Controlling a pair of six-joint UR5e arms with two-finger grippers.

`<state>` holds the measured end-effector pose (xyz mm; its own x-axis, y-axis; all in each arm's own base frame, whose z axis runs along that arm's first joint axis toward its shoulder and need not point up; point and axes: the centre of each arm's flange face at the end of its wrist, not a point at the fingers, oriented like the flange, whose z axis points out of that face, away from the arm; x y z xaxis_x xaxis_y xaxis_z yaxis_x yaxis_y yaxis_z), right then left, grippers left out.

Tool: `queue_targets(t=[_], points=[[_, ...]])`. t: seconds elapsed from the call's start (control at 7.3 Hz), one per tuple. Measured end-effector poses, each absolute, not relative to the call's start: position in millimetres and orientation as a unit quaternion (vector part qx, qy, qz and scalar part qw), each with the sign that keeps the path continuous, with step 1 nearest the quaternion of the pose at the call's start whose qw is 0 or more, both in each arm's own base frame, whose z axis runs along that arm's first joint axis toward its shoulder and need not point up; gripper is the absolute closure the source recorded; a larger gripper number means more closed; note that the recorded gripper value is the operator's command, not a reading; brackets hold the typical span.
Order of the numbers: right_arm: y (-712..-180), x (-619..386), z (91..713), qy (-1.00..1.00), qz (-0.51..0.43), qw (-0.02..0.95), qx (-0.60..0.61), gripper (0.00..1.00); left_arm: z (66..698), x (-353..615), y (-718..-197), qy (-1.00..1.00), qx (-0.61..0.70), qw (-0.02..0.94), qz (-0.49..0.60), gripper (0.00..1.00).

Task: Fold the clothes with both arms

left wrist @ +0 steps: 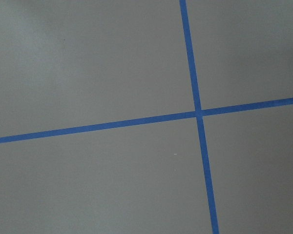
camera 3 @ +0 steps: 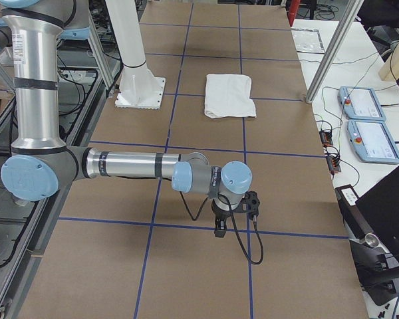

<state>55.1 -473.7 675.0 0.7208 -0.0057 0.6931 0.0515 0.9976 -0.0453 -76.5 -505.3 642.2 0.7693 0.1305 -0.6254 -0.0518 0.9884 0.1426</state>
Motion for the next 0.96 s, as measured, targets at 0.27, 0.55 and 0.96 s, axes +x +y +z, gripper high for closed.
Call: queue_targets(t=[0.27,0.55,0.96], points=[[-474,65,686,-0.374,-0.009,0.927,-0.015,0.00,643,-76,-505,0.336,0.057,0.939,0.048,0.00],[-475,70,684,-0.376,-0.005,0.927,-0.010,0.00,642,-76,-507,0.336,0.057,0.939,0.048,0.00],[-475,74,681,-0.378,-0.001,0.926,-0.007,0.00,643,-76,-507,0.339,0.048,0.939,0.028,0.00]])
